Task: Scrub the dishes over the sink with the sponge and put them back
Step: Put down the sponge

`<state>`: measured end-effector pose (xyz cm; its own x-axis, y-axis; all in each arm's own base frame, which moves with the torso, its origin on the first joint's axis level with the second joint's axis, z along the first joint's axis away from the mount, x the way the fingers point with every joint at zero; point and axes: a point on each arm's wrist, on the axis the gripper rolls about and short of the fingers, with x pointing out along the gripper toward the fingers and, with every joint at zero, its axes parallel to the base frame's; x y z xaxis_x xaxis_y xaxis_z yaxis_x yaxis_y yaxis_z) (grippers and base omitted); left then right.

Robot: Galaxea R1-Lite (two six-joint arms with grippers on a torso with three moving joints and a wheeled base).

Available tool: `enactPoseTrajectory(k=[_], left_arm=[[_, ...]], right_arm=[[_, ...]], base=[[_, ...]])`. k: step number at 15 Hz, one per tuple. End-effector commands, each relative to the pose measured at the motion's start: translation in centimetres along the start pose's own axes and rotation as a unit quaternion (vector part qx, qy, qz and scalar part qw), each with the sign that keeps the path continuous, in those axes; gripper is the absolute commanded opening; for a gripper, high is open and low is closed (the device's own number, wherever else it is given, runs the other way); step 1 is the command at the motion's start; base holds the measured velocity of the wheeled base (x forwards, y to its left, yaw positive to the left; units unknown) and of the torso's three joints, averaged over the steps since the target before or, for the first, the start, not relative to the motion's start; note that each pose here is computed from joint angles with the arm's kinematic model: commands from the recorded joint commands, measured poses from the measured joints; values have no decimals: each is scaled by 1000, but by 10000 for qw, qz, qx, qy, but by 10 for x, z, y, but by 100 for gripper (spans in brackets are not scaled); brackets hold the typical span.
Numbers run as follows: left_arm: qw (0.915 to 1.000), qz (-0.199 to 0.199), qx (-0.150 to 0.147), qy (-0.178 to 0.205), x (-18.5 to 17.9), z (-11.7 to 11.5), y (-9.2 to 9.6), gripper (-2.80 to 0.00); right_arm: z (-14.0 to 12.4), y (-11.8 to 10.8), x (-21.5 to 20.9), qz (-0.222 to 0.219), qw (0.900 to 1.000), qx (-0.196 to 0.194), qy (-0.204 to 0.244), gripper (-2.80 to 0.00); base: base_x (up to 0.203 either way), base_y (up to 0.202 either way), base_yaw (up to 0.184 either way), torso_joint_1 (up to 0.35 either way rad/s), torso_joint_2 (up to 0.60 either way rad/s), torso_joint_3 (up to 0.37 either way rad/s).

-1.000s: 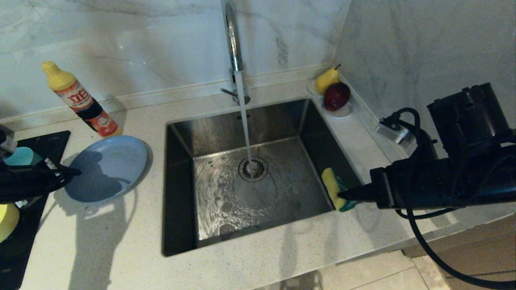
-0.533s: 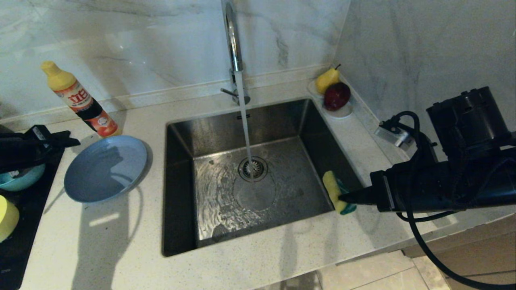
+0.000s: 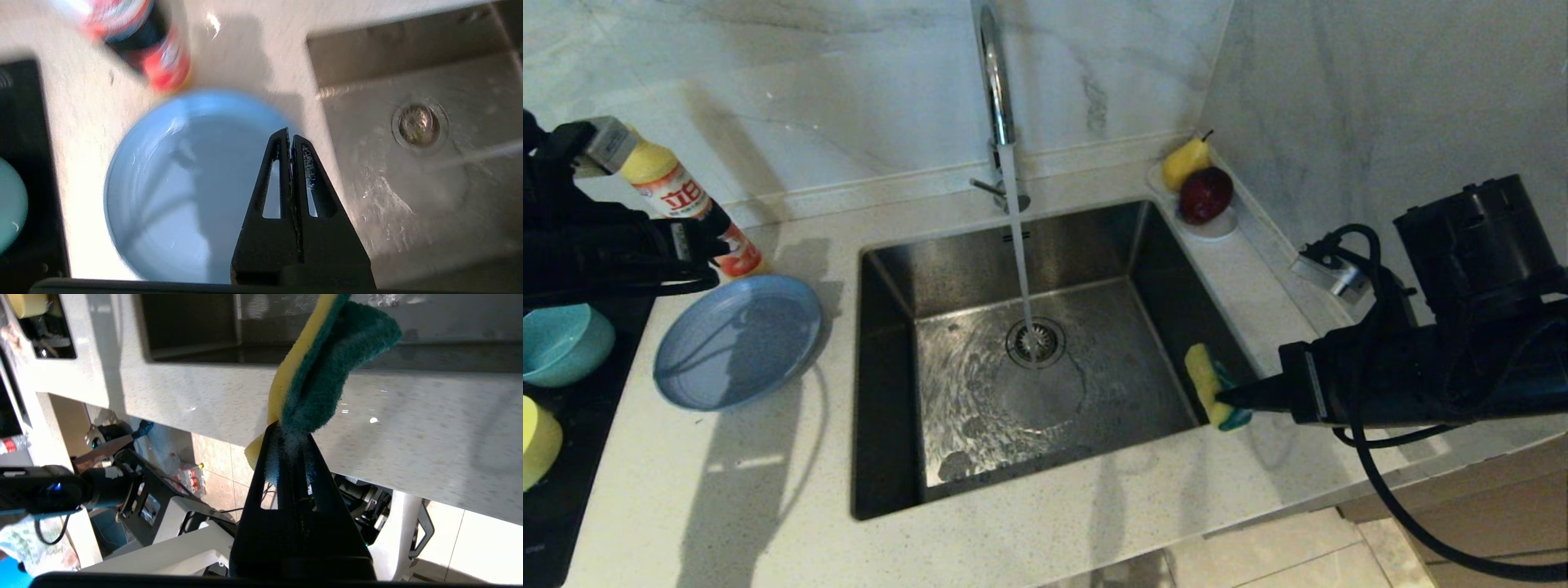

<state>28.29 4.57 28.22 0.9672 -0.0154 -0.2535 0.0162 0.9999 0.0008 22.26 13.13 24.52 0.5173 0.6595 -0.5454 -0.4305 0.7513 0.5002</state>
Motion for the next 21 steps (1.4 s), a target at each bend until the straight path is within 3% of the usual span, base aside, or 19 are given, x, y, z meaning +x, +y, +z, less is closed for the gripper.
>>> enactPoseTrajectory(k=[1, 5, 9, 12, 16, 19, 21], left_arm=[[9988, -138, 120, -454, -20, 8, -29, -280], [9887, -26, 9, -1502, -123, 17, -44, -280], [9736, -80, -287, -2262, -222, -27, -49, -280], [9749, -567, -381, -2119, -256, -92, -53, -280], [9805, -713, -343, -1800, -261, -185, -54, -280], [9859, -190, -221, -1646, -252, -238, -52, -280], [9871, 185, 105, -1588, -248, -266, -51, -280]], right_arm=[[0, -1, 0, -14, 10000, 33, 13, -280], [1, -4, -1, -66, 10000, 62, -27, -280], [-7, -3, -4, -34, 10000, 49, 49, -280], [-9, 2, -9, 31, 10000, -11, 21, -280], [-10, 0, -8, 4, 10000, -8, 28, -280], [-14, -2, -5, -38, 9999, -9, 126, -280], [-14, -3, -3, -178, 9998, -22, 74, -280]], base=[[0, 0, 0, 0, 0, 0], [0, 0, 0, 0, 0, 0], [0, 0, 0, 0, 0, 0], [0, 0, 0, 0, 0, 0], [0, 0, 0, 0, 0, 0], [0, 0, 0, 0, 0, 0], [0, 0, 0, 0, 0, 0]])
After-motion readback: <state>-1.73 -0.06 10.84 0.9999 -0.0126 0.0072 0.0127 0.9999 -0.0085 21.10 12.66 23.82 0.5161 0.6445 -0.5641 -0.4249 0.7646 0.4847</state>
